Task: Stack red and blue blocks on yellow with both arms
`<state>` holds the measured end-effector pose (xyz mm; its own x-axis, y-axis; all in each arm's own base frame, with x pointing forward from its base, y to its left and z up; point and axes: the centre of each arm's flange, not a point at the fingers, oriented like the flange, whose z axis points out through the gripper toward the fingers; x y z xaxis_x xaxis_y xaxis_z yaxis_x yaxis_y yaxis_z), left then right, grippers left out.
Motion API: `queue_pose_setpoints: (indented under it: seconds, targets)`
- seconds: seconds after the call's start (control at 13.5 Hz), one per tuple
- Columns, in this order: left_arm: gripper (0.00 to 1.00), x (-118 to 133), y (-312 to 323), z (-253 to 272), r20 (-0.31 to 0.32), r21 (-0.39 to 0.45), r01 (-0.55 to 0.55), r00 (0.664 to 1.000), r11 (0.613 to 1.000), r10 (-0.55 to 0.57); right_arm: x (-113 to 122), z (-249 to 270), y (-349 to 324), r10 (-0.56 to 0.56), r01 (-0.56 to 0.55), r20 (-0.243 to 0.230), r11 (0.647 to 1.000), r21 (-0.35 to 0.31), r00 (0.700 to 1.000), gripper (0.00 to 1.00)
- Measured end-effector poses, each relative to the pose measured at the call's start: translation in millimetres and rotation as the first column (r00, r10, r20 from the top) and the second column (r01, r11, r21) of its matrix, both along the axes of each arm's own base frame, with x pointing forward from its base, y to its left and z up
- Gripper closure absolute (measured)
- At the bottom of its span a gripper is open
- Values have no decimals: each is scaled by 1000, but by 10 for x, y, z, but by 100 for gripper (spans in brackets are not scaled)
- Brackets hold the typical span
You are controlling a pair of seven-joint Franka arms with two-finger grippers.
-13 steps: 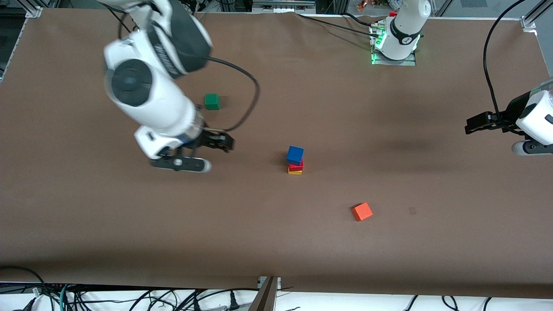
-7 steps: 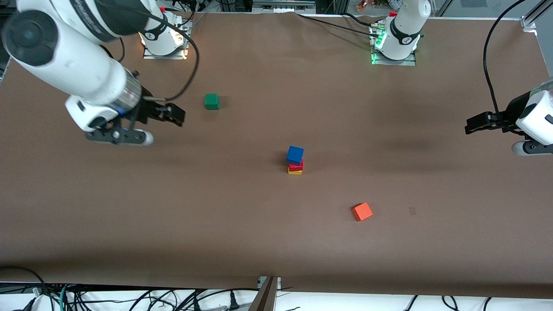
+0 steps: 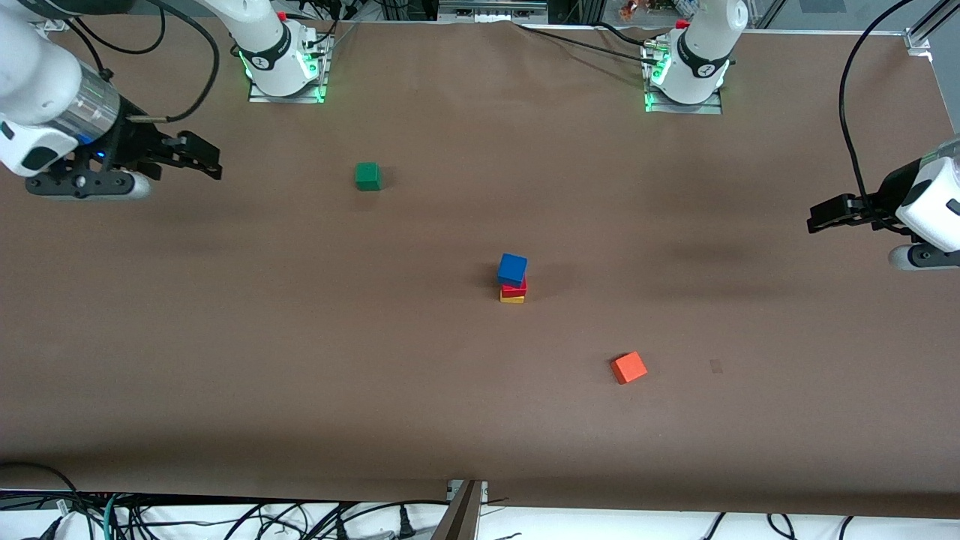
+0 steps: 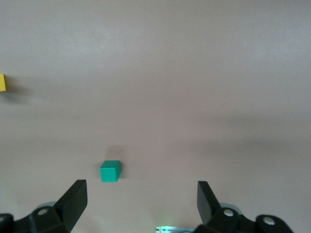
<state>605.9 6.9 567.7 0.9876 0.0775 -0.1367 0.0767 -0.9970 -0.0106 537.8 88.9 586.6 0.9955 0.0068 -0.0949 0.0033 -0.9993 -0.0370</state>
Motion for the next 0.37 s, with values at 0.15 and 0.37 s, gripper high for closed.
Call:
queue_pose_setpoints:
  seconds: [0.15,0.37]
  targets:
    - [0,0,0,0,0,0,0,1000,1000,0,-7,30,-15,10,-10,14,1000,-16,1000,0]
    - [0,0,0,-1,0,0,0,1000,1000,0,24,44,16,17,-17,30,1000,-18,999,0]
